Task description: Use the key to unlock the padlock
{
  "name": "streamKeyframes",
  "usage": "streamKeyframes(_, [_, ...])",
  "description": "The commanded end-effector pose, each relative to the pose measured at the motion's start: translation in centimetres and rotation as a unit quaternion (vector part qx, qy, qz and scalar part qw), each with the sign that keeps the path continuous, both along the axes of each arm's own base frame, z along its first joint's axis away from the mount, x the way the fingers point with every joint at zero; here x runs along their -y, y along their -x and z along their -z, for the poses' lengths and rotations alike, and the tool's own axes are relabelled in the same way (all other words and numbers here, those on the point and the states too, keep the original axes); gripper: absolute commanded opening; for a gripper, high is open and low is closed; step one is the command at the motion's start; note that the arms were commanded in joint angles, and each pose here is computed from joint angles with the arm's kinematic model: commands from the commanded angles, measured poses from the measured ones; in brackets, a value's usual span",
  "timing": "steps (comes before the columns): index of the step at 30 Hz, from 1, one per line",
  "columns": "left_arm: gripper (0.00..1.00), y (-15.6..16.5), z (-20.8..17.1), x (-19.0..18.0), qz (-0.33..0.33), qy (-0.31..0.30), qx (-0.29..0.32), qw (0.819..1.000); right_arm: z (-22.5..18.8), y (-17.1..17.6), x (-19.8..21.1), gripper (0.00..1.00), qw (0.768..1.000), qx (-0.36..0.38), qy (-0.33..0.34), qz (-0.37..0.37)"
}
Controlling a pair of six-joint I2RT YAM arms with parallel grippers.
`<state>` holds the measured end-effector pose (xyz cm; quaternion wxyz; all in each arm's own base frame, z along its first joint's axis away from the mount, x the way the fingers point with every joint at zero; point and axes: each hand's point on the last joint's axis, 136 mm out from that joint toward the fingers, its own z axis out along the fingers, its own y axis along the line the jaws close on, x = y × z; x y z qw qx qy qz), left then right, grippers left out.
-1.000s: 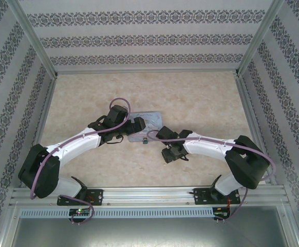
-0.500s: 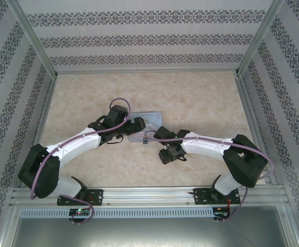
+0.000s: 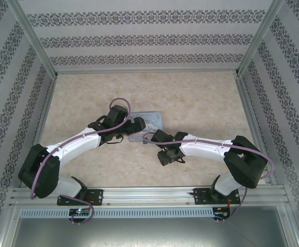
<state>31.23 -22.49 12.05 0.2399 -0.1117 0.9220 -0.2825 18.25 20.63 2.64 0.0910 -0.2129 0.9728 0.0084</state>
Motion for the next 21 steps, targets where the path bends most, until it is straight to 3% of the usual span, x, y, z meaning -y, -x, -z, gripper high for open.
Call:
streamKeyframes(1, [1.00, -0.3, -1.2, 1.2, 0.010, 0.019, 0.015, 1.000, -0.3, -0.9, 0.4, 0.54, 1.000, 0.009, 0.016, 0.003])
streamKeyframes(21, [1.00, -0.5, -1.0, 1.3, 0.010, 0.019, 0.013, 1.000, 2.4, 0.5, 1.4, 0.43, 0.998, -0.048, 0.033, -0.006])
